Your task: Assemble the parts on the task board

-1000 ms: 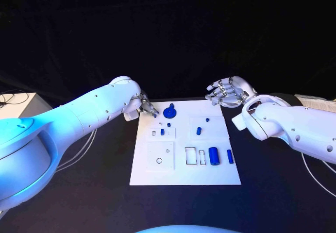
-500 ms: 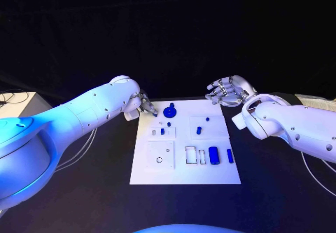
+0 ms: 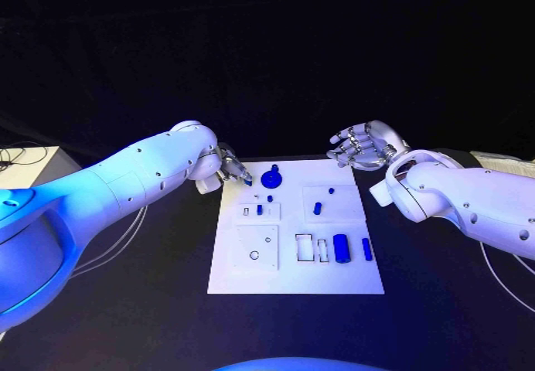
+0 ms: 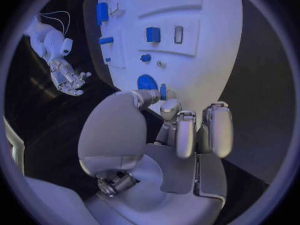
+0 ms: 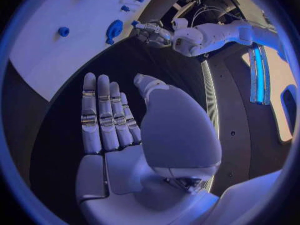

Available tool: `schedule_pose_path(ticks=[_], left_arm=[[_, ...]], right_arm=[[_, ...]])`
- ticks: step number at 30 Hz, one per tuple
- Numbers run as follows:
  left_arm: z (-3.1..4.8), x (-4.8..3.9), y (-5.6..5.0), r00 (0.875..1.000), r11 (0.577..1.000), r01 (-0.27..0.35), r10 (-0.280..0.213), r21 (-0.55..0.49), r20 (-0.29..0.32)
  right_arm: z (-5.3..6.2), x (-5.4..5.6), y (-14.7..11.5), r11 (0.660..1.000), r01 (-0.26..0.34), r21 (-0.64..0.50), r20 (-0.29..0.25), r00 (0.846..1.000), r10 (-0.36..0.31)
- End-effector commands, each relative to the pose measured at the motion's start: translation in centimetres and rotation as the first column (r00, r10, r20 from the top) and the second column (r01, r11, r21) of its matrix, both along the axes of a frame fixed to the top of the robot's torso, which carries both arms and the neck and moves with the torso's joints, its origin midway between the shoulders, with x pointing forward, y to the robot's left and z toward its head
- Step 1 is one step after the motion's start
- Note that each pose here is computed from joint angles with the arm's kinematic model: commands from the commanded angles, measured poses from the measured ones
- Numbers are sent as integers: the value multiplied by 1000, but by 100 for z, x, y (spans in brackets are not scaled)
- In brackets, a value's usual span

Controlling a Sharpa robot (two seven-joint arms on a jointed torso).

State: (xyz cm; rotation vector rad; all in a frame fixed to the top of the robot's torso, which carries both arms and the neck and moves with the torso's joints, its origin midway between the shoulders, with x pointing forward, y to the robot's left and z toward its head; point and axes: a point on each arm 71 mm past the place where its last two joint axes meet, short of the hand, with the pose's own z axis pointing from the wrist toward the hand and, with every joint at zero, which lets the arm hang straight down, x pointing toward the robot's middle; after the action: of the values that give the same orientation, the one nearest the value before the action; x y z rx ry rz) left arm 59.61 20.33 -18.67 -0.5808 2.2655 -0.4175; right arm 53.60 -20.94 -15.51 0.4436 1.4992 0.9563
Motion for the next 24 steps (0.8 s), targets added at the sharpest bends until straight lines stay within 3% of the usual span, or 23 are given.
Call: schedule_pose_path(ticks=[1,7,14,21,24], left_arm=[[44,-49,-20,1000,998,-26,27,-58,6],[101,-171,-20,999,997,-22,24,-70,26],[100,-360,-32,997,999,-8,11,-44,77],[-5,-518,-24,990,1000,0,-1,4,143],[-97,-596,-33,985,1000,5,-8,17,174]], right_arm=[[-5,-4,3,1000,-17,-7,-6,1000,17],[-10,-8,-21,1000,-14,-10,-7,1000,14],[-19,-9,-54,1000,-10,-16,-5,1000,10],[-25,-12,-65,1000,-11,-22,-1,1000,11],[-30,-13,-67,1000,-11,-24,0,1000,11]])
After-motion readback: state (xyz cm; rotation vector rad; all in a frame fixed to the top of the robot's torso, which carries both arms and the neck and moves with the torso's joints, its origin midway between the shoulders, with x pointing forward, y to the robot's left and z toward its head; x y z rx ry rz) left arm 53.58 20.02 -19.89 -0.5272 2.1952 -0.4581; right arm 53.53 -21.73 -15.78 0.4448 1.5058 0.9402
